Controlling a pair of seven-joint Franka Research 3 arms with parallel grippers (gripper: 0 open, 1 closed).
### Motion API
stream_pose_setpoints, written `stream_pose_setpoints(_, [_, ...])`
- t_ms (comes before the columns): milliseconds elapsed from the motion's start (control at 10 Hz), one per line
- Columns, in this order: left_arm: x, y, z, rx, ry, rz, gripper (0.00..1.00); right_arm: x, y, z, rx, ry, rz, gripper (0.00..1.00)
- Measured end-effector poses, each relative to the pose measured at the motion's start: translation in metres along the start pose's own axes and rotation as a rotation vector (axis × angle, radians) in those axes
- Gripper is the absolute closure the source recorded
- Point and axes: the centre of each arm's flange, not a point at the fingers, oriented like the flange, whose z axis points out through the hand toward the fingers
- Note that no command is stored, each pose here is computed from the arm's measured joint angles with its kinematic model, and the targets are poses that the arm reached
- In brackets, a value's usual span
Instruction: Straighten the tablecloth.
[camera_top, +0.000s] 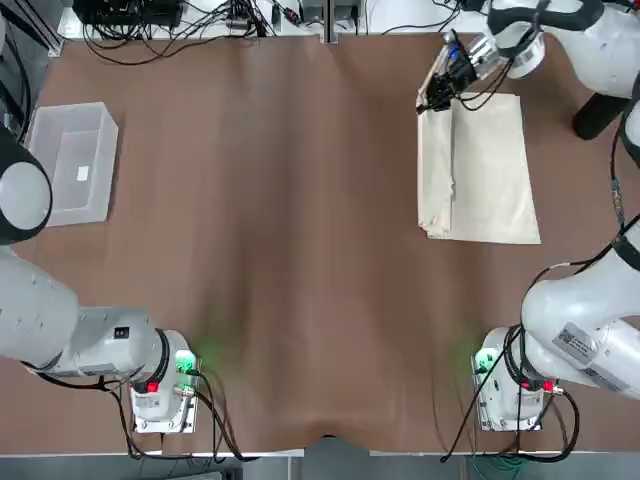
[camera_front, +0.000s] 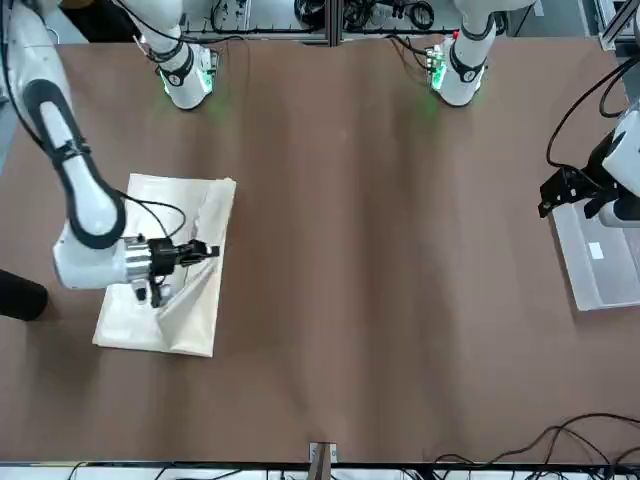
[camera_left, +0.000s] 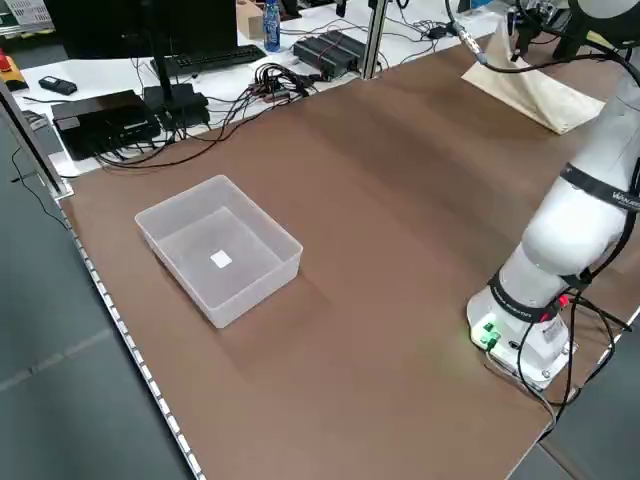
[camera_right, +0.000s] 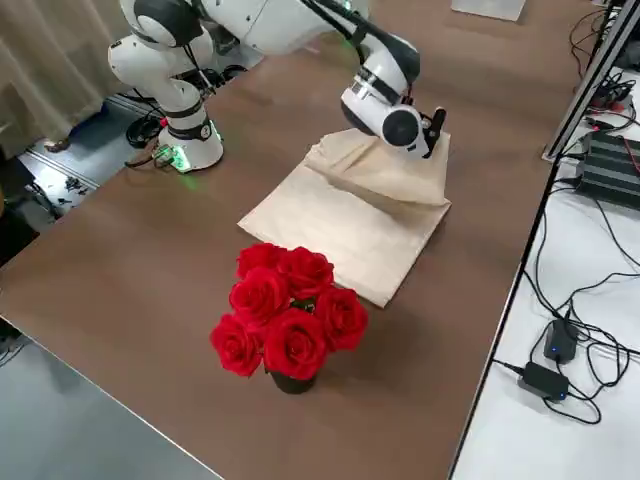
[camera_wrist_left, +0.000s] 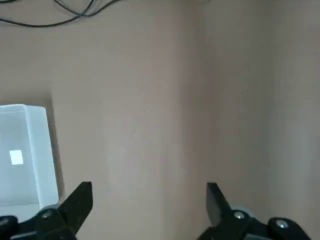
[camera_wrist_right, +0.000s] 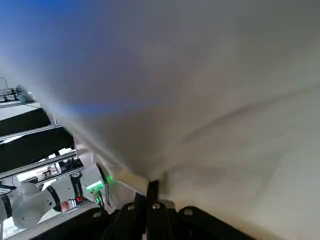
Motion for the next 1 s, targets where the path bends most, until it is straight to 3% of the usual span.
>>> stream_pose_setpoints(600, [0.000, 0.000, 0.001, 0.000, -0.001, 0.000, 0.00, 0.009, -0.103, 0.109, -0.072, 0.014, 0.045, 0.98])
stream_pose_setpoints(1000, [0.001, 0.000, 0.000, 0.000, 0.000, 0.000, 0.00, 0.000, -0.200, 0.189, -0.093, 0.090, 0.059, 0.98])
